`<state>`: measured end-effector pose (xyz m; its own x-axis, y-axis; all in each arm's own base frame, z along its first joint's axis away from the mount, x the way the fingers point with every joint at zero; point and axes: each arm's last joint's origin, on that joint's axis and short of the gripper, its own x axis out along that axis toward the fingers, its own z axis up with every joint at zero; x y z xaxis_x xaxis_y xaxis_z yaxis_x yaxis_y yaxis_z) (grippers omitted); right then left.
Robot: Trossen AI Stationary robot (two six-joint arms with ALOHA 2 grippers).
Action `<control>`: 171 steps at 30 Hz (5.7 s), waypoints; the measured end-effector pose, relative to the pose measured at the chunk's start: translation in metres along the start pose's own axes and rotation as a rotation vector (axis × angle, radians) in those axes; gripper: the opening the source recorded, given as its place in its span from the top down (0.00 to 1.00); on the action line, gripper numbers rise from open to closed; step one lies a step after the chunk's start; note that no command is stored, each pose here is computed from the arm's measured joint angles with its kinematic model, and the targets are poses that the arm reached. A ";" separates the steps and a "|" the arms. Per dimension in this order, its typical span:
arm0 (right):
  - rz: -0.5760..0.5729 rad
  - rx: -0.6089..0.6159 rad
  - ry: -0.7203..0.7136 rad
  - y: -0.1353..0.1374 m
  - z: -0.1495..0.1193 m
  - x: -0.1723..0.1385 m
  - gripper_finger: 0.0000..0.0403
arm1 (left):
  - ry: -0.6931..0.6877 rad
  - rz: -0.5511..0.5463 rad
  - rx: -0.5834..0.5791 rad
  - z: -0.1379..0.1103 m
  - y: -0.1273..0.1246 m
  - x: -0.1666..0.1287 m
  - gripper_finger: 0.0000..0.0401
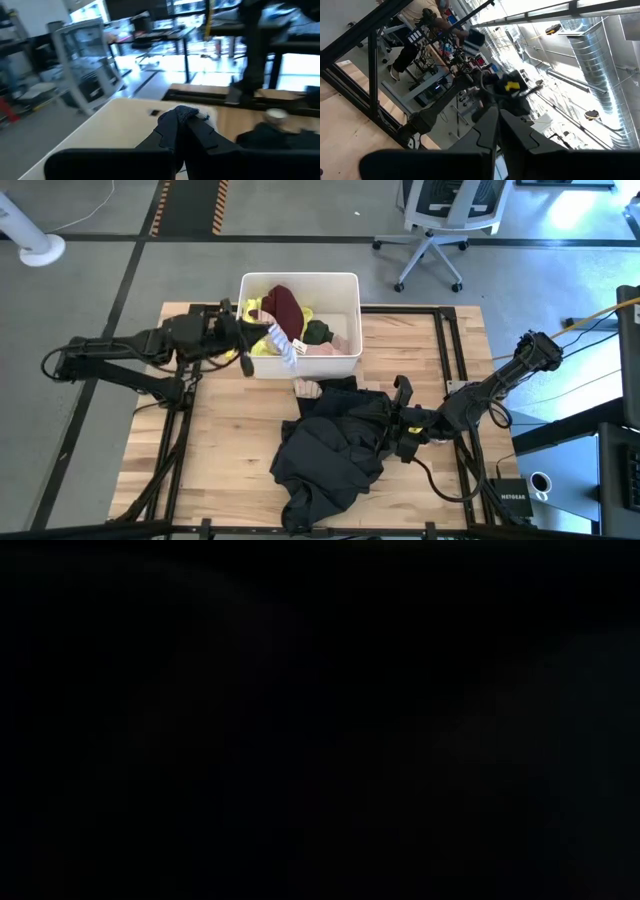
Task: Sort clothes
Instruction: Put the blue sock into the white laundry organizer, then put the black shorts into the white laundry organizer
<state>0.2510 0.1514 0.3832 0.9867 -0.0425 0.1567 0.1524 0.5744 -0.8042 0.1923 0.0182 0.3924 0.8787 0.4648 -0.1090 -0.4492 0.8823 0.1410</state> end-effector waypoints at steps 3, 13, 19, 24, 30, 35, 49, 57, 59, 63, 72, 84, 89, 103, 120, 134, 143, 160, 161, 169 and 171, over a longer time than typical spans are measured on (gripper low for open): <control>0.001 0.016 0.001 0.000 0.000 0.000 0.92 | 0.030 0.049 -0.002 -0.007 0.008 0.005 0.99; 0.010 0.008 0.006 0.001 -0.001 0.000 0.92 | 0.141 0.156 -0.011 -0.035 0.025 0.018 0.99; 0.010 0.009 0.006 0.001 -0.001 0.000 0.92 | 0.164 0.196 -0.062 -0.043 0.031 0.021 0.99; 0.010 0.009 0.005 0.001 -0.001 0.000 0.92 | 0.163 0.207 -0.080 -0.043 0.033 0.021 0.98; 0.009 0.009 0.005 0.001 -0.001 0.000 0.92 | 0.183 0.207 -0.106 -0.045 0.033 0.021 0.86; 0.009 0.009 0.005 0.001 -0.001 0.000 0.92 | 0.220 0.209 -0.117 -0.049 0.033 0.020 0.70; 0.009 0.009 0.006 0.001 -0.001 0.000 0.92 | 0.170 0.075 -0.182 -0.013 0.033 -0.005 0.44; 0.010 0.014 0.005 0.001 -0.001 0.000 0.92 | 0.092 -0.069 -0.148 -0.004 0.014 -0.023 0.46; 0.010 0.015 0.005 0.001 -0.001 0.000 0.92 | 0.054 -0.117 -0.134 0.000 0.007 -0.026 0.46; 0.011 0.015 0.007 0.001 -0.001 0.000 0.92 | 0.013 -0.206 -0.101 -0.002 -0.009 -0.029 0.47; 0.018 0.028 0.010 0.002 -0.001 0.000 0.92 | -0.029 -0.262 -0.066 -0.022 -0.035 -0.029 0.47; 0.027 0.026 0.016 0.003 -0.002 0.000 0.92 | -0.033 -0.306 -0.045 -0.045 -0.051 -0.029 0.47; 0.031 0.051 0.019 0.004 -0.002 0.000 0.92 | -0.020 -0.306 -0.052 -0.049 -0.051 -0.028 0.47; 0.031 0.098 0.066 0.002 -0.012 0.006 0.92 | -0.026 -0.307 -0.084 -0.052 -0.053 -0.026 0.47; 0.186 0.207 0.056 0.008 -0.027 0.012 0.92 | -0.027 -0.335 -0.082 -0.053 -0.056 -0.030 0.47; 0.281 0.193 0.102 0.042 -0.049 0.041 0.81 | -0.017 -0.335 -0.093 -0.053 -0.057 -0.030 0.47; 0.296 0.147 0.192 0.055 -0.059 0.046 0.50 | -0.017 -0.335 -0.084 -0.053 -0.057 -0.030 0.47; 0.555 0.136 0.263 0.084 -0.025 0.004 0.51 | 0.031 -0.334 -0.095 -0.058 -0.057 -0.030 0.47; 0.546 0.130 0.257 0.082 -0.017 0.002 0.51 | 0.031 -0.334 -0.099 -0.058 -0.057 -0.030 0.47; 0.527 -0.052 0.317 0.063 0.032 -0.004 0.57 | 0.018 -0.333 -0.109 -0.056 -0.057 -0.030 0.47; 0.574 -0.074 0.380 0.066 0.034 -0.004 0.58 | 0.008 -0.333 -0.113 -0.055 -0.057 -0.030 0.47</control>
<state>0.2548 0.2173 0.3491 0.8614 -0.0400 -0.5064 -0.4097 0.5346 -0.7391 0.1827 -0.0413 0.3331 0.9789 0.1504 -0.1385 -0.1536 0.9880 -0.0131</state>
